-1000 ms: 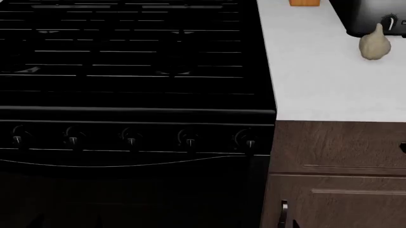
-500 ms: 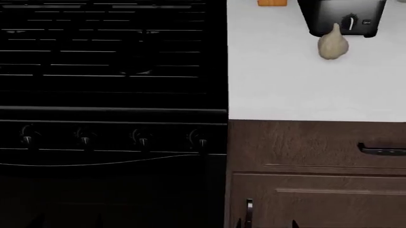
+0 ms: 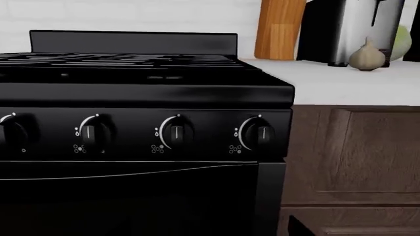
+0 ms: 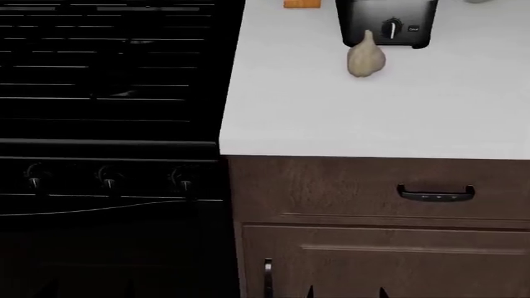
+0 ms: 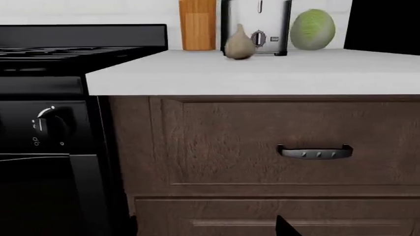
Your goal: Open the right drawer.
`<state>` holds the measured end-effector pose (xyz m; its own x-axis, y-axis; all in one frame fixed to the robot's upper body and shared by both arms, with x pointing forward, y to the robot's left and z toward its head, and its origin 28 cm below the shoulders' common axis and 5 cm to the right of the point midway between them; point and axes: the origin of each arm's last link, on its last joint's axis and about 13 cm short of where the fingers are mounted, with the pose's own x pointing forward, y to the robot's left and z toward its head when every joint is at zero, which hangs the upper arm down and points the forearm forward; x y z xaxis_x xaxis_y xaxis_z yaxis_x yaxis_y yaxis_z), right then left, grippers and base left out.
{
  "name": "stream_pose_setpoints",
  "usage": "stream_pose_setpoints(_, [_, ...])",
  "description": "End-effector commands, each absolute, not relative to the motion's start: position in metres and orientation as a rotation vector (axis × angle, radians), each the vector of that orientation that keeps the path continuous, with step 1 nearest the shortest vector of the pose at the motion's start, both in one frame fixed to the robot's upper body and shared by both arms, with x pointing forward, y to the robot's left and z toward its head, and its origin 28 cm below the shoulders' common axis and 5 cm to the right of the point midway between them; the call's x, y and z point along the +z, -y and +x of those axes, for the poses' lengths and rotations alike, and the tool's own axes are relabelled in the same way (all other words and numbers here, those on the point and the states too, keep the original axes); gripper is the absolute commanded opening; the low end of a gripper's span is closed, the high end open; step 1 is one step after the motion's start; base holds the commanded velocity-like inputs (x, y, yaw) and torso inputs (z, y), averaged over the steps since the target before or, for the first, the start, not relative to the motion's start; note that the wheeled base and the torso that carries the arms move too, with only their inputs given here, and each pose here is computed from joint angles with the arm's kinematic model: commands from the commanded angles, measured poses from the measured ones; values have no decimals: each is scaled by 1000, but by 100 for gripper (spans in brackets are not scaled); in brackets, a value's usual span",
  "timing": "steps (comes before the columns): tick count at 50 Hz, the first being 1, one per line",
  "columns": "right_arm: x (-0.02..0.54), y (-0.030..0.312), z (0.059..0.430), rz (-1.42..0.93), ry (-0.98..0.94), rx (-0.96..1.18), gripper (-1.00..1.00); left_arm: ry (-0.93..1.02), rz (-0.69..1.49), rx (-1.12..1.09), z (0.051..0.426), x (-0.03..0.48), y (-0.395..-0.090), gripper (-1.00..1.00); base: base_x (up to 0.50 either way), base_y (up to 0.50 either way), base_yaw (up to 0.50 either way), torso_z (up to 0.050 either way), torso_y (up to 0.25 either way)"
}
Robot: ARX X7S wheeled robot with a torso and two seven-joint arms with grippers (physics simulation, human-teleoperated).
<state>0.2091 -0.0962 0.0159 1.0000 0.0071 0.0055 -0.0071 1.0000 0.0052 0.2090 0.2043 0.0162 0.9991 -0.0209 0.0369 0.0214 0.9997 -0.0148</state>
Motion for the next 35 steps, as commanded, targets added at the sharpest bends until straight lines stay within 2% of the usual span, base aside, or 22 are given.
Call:
stream_pose_setpoints(1, [14, 97, 210, 4, 5, 6, 100, 44, -19, -21, 209, 17, -204, 100, 0, -367, 0, 0, 0])
stream_pose_setpoints(35, [15, 97, 209, -2, 11, 1, 100, 48, -11, -22, 208, 17, -204, 100, 0, -312, 0, 0, 0])
